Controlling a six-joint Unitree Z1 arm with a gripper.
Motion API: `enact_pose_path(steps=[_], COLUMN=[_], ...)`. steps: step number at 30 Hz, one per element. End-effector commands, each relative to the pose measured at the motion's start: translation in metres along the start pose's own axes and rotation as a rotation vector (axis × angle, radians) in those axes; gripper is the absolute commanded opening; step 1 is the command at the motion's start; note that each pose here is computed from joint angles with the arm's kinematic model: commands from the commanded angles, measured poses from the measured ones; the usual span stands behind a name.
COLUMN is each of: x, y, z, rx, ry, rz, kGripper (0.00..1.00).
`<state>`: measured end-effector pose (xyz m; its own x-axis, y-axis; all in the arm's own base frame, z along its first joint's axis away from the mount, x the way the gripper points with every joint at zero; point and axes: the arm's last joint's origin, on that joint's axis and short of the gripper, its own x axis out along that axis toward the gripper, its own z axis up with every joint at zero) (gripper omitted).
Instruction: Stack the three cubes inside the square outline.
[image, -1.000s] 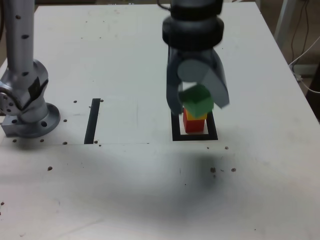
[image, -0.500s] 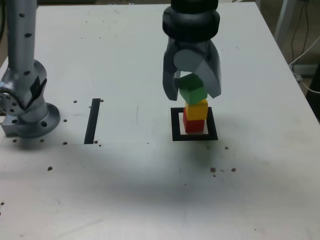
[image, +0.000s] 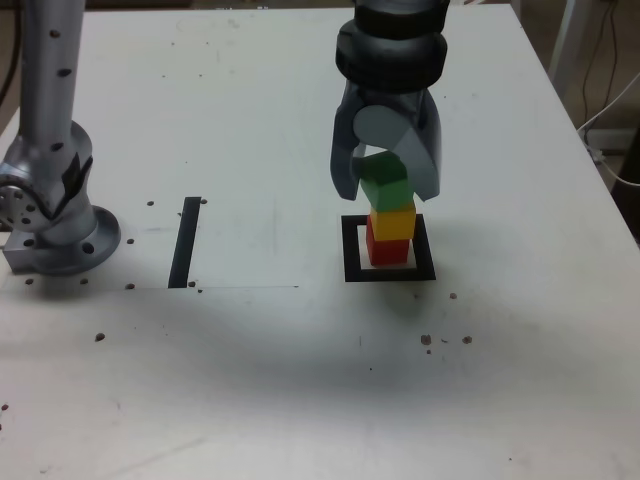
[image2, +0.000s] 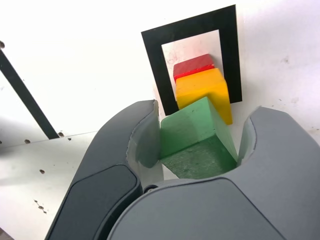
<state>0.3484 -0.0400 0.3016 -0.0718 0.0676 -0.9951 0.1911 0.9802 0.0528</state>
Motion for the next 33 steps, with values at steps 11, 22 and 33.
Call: enact_pose_path(steps=[11, 22, 33], x=[-0.0011, -0.0010, 0.0031], y=[0.0081, 0.0071, 0.0074], z=[0.0003, -0.0025, 0.0063], rx=[0.004, 0.014, 0.014], ry=[0.004, 0.022, -0.005], rz=[-0.015, -0.053, -0.070], kGripper=[0.23, 0.33, 0.33])
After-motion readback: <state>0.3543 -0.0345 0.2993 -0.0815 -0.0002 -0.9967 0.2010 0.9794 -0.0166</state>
